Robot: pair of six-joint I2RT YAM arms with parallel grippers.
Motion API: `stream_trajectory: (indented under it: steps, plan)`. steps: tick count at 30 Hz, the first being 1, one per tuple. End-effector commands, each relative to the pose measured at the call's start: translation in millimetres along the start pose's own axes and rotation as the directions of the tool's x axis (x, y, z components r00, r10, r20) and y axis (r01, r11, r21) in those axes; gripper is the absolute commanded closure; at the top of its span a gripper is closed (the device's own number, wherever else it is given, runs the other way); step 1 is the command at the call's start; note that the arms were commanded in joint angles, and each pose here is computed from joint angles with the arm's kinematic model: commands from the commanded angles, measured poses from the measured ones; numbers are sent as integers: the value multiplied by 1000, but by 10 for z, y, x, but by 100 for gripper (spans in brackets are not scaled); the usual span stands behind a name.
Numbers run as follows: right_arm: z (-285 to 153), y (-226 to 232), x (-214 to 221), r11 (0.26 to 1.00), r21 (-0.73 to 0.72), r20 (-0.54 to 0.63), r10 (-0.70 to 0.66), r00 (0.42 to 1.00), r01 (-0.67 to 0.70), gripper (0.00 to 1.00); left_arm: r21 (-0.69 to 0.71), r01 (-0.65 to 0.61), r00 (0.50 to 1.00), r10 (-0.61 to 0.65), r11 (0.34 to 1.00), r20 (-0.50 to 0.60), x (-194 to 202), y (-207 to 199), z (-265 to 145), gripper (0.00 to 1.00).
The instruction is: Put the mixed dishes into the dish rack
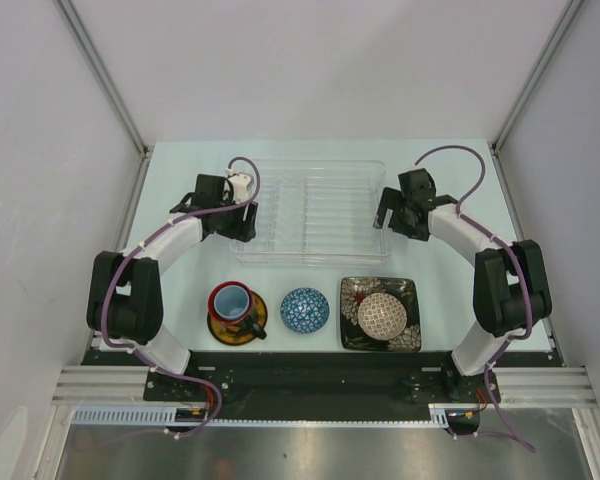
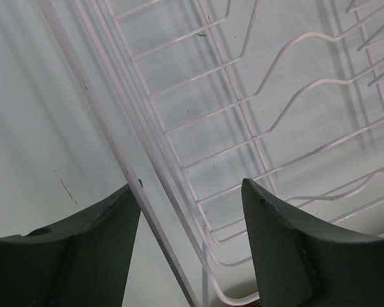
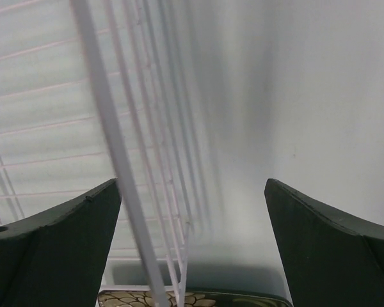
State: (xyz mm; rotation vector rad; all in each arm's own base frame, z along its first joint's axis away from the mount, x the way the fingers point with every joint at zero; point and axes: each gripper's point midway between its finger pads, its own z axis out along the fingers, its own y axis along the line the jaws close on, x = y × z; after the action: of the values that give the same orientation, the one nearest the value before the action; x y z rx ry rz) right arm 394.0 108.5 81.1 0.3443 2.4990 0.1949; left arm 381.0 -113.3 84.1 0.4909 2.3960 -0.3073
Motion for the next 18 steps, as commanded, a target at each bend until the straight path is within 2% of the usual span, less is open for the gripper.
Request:
stream_trajectory:
  steps: [1,4,13,17,18]
  plan:
    - [-336,291,-361,996,-71,124,-49,991,58,0,2,-5,995,5,1000,96,-400,-44,-169,32]
    - [-454,347,-524,993,-95,165,-52,985,69,0,19,4,994,-6,1000,109,-425,-85,-209,32]
    - [-103,289,-625,996,-77,72,-49,996,55,0,16,16,995,-18,1000,103,-354,-90,-211,32]
    - [-382,249,-895,998,-5,187,-60,981,62,0,-12,-1,990,3,1000,139,-554,-48,-401,32]
    - [-667,316,-1049,997,-24,268,-70,961,80,0,-17,-6,985,9,1000,171,-701,-40,-492,31]
